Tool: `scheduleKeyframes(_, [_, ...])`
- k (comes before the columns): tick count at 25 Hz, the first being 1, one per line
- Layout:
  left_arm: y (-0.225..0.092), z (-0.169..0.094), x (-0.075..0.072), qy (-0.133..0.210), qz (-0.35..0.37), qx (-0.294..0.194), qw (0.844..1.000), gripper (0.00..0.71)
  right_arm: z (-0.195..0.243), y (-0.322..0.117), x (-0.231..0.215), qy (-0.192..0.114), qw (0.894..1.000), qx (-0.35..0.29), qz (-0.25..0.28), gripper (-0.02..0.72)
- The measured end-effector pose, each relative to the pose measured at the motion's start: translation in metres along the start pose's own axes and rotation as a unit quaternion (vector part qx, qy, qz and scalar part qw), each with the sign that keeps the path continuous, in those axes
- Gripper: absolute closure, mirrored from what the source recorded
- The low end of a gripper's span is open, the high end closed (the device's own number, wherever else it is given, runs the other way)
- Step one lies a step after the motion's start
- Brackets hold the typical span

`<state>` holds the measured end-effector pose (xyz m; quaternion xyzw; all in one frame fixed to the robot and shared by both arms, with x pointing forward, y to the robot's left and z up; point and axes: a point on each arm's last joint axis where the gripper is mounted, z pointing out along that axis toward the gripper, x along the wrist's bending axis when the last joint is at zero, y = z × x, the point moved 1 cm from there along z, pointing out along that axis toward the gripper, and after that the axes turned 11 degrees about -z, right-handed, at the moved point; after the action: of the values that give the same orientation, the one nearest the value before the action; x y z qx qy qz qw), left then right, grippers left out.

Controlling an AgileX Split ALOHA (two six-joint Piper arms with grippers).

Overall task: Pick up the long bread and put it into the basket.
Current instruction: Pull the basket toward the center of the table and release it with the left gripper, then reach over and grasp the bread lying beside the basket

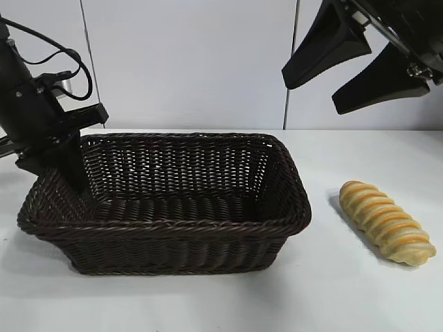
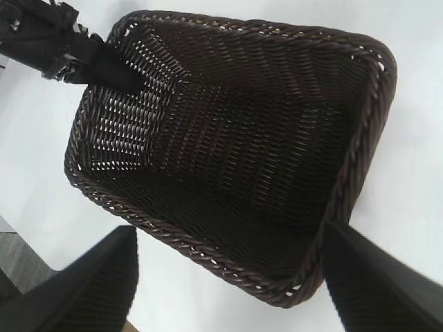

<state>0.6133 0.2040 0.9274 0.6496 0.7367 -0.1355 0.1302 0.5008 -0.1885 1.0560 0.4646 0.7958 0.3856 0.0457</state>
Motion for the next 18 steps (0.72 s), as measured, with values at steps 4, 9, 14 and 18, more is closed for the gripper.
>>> scheduleKeyframes(4, [-0.002,-0.007,-0.002,0.007,0.011,0.016,1.0,0.188,0.0,0.0,0.0,0.0,1.0,0.0,0.0,0.167])
scheduleKeyframes(9, [-0.004,-0.041,-0.013,0.004,0.035,-0.021,0.999,0.187,0.0,0.0,0.0,0.0,1.0,0.0,0.0,0.167])
scheduleKeyframes(14, [-0.014,-0.078,-0.024,0.0,0.054,-0.055,0.997,0.186,0.0,0.0,0.0,0.0,1.0,0.0,0.0,0.167])
scheduleKeyframes(18, [-0.024,-0.097,-0.031,-0.013,0.06,-0.071,0.996,0.186,0.0,0.0,0.0,0.0,1.0,0.0,0.0,0.167])
